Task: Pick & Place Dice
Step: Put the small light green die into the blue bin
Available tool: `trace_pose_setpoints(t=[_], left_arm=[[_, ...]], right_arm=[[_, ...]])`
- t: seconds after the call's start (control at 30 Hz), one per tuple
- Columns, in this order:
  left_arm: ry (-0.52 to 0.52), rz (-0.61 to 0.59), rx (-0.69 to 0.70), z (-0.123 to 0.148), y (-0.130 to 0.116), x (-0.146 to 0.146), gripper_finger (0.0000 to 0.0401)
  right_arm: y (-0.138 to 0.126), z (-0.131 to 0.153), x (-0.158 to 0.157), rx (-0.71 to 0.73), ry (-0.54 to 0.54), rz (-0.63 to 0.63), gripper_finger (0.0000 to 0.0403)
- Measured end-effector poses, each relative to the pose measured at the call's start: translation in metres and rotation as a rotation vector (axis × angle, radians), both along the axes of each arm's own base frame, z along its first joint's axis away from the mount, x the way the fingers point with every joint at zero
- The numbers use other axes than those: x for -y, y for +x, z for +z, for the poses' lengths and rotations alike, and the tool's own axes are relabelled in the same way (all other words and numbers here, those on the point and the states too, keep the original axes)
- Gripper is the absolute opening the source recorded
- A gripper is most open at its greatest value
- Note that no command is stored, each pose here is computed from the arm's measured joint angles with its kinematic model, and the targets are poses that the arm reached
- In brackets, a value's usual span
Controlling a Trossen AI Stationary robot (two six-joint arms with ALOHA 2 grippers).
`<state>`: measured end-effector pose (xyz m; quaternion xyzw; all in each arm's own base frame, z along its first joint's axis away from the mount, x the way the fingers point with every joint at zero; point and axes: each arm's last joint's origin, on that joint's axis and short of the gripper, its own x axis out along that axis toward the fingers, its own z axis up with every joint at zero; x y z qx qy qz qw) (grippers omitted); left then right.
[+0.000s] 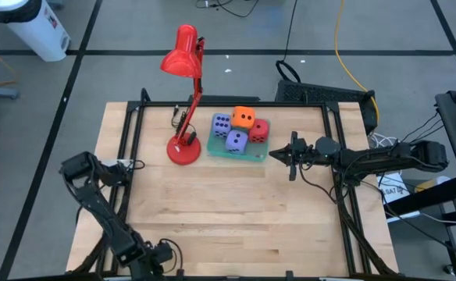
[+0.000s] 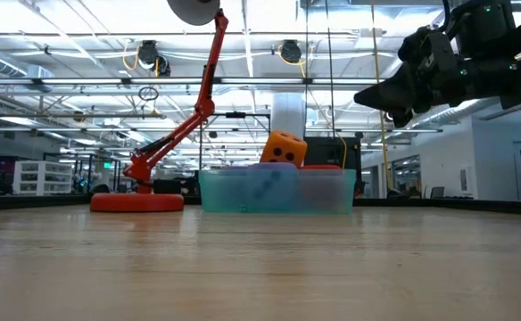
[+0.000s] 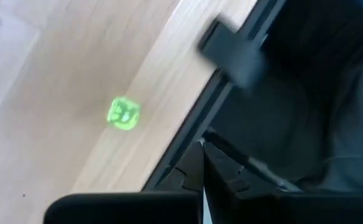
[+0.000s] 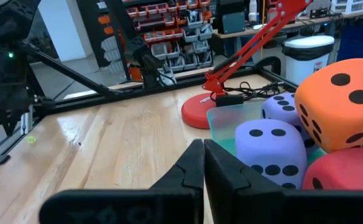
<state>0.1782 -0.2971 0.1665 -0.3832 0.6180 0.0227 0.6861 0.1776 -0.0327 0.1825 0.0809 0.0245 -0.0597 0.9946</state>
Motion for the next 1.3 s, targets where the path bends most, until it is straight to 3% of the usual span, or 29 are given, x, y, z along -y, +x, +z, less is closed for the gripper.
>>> trace_pose_setpoints(t=[0.2,0.3,0.6,0.83,1.0,1.17,1.3], left_arm=[[0.002,-0.046,-0.092,-0.016,0.001,0.003,0.0003],[0.034,-0.088,-0.075,-0.022,0.004,0.000,0.0004],[0.211,-0.197,-0.176,-0.028,0.029,-0.043,0.0004],[0.258,-0.280,-0.126,-0.029,0.060,-0.077,0.0004],[0.229,-0.331,-0.047,-0.029,0.088,-0.105,0.0009],[0.322,-0.309,0.053,-0.028,0.114,-0.137,0.0004],[0.365,-0.334,0.037,-0.022,0.114,-0.155,0.0008]], right_arm=[[0.000,0.000,0.000,0.001,0.013,0.000,0.0001],[0.000,0.000,0.000,0.001,0.017,0.000,0.0001],[0.000,0.000,0.000,0.001,0.040,0.001,0.0001],[0.000,-0.004,0.000,-0.034,0.045,0.000,0.0001],[0.000,-0.004,0.000,-0.034,0.048,0.000,0.0001],[0.000,-0.006,0.000,-0.056,0.055,0.000,0.0001],[-0.001,-0.009,0.000,-0.089,0.065,-0.001,0.0002]])
